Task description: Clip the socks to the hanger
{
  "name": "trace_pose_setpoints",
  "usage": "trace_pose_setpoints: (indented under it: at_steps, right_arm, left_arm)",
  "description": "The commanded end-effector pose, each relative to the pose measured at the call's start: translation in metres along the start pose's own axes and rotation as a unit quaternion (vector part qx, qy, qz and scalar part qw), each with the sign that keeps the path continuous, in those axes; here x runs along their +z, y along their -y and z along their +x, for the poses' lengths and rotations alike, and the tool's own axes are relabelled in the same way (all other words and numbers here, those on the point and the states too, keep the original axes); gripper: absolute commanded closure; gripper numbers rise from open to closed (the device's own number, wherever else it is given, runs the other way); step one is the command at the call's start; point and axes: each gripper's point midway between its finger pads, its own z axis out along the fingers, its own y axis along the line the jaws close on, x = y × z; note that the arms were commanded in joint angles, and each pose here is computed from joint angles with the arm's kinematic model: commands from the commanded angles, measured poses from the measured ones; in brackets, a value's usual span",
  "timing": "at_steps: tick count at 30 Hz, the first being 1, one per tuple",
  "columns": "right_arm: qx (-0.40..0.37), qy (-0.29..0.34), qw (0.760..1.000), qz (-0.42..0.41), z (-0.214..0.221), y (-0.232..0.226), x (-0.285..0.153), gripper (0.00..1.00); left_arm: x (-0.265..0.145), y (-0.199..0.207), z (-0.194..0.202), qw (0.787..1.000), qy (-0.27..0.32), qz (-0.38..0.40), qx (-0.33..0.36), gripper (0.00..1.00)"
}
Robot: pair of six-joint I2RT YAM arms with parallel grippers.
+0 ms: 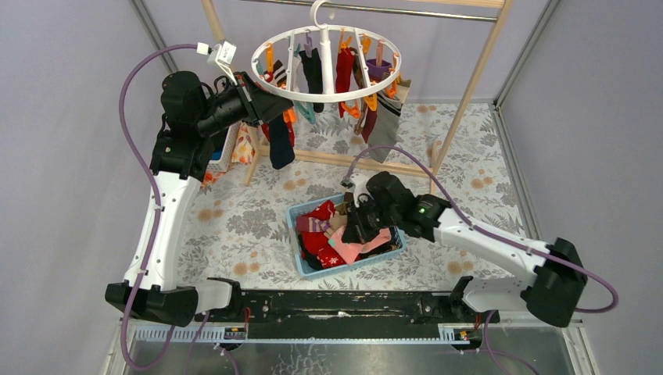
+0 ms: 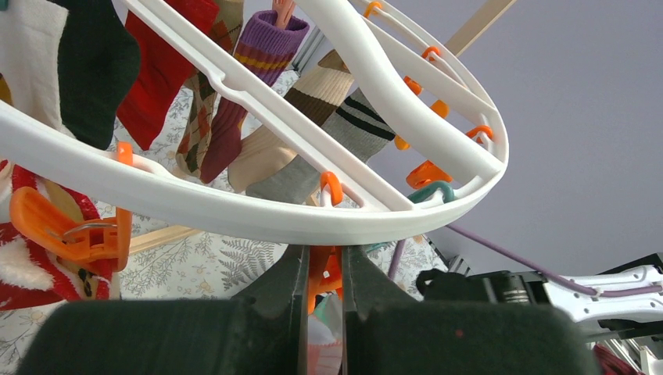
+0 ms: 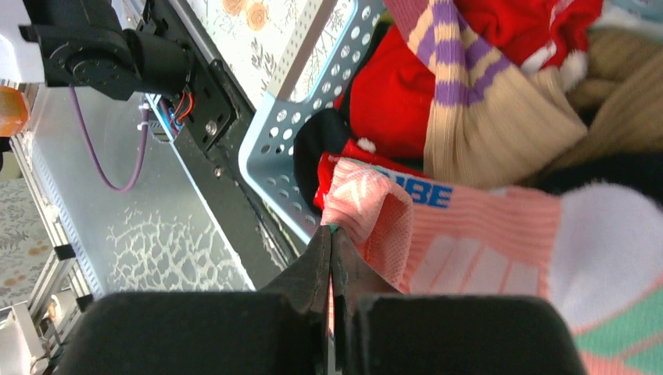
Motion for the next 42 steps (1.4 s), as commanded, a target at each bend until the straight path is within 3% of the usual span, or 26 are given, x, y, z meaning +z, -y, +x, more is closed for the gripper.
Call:
trace_pose_setpoints:
  at_steps: [1, 4, 8, 16, 21, 25, 28, 30, 31, 32, 34, 38, 42]
  right_arm:
    - [-0.021, 0.024, 0.999, -0.041, -0.023, -0.013, 0.019, 0.80]
    - [-0.006, 0.033, 0.999, -0.030, -0.024, -0.009, 0.022, 0.45]
    - [0.000, 0.090, 0.996, -0.012, -0.040, -0.008, 0.008, 0.29]
    - [0.089, 0.160, 0.981, 0.065, -0.050, 0.010, -0.024, 0.25]
    - [0.121, 0.178, 0.975, 0.049, -0.039, 0.007, -0.034, 0.27]
    - [0.019, 0.158, 0.987, 0.009, -0.027, -0.026, -0.030, 0.26]
    - [-0.118, 0.125, 0.984, 0.047, -0.013, -0.026, -0.030, 0.26]
    - [-0.208, 0.101, 0.970, 0.080, -0.004, -0.022, -0.030, 0.22]
    - [-0.262, 0.098, 0.955, 0.093, -0.001, -0.022, -0.032, 0.07]
    - [-0.315, 0.100, 0.940, 0.088, 0.004, -0.026, -0.033, 0.01]
    - [-0.397, 0.135, 0.906, 0.066, 0.007, -0.041, -0.038, 0.00]
    - [-0.482, 0.156, 0.862, -0.010, 0.021, -0.060, -0.044, 0.00]
    - [-0.454, 0.171, 0.872, 0.064, 0.005, -0.037, -0.035, 0.00]
  left_arm:
    - [-0.005, 0.010, 0.001, 1.000, -0.002, 0.013, 0.015, 1.00]
    - [-0.006, 0.009, 0.002, 1.000, -0.003, 0.011, 0.017, 1.00]
    - [-0.005, 0.007, 0.004, 1.000, -0.005, 0.010, 0.015, 1.00]
    - [-0.005, 0.009, 0.004, 1.000, -0.005, 0.015, 0.014, 1.00]
    - [-0.005, 0.009, 0.005, 1.000, -0.007, 0.015, 0.013, 1.00]
    - [-0.006, 0.009, 0.006, 1.000, -0.007, 0.016, 0.013, 1.00]
    - [-0.005, 0.009, 0.005, 1.000, -0.007, 0.016, 0.012, 1.00]
    - [-0.005, 0.009, 0.005, 1.000, -0.007, 0.017, 0.012, 1.00]
    - [-0.005, 0.009, 0.006, 1.000, -0.008, 0.016, 0.013, 1.00]
    - [-0.006, 0.009, 0.005, 1.000, -0.008, 0.016, 0.014, 1.00]
    - [-0.007, 0.010, 0.005, 1.000, -0.008, 0.014, 0.017, 1.00]
    - [-0.008, 0.011, 0.004, 1.000, -0.008, 0.014, 0.021, 1.00]
    - [-0.008, 0.010, 0.004, 1.000, -0.007, 0.014, 0.020, 1.00]
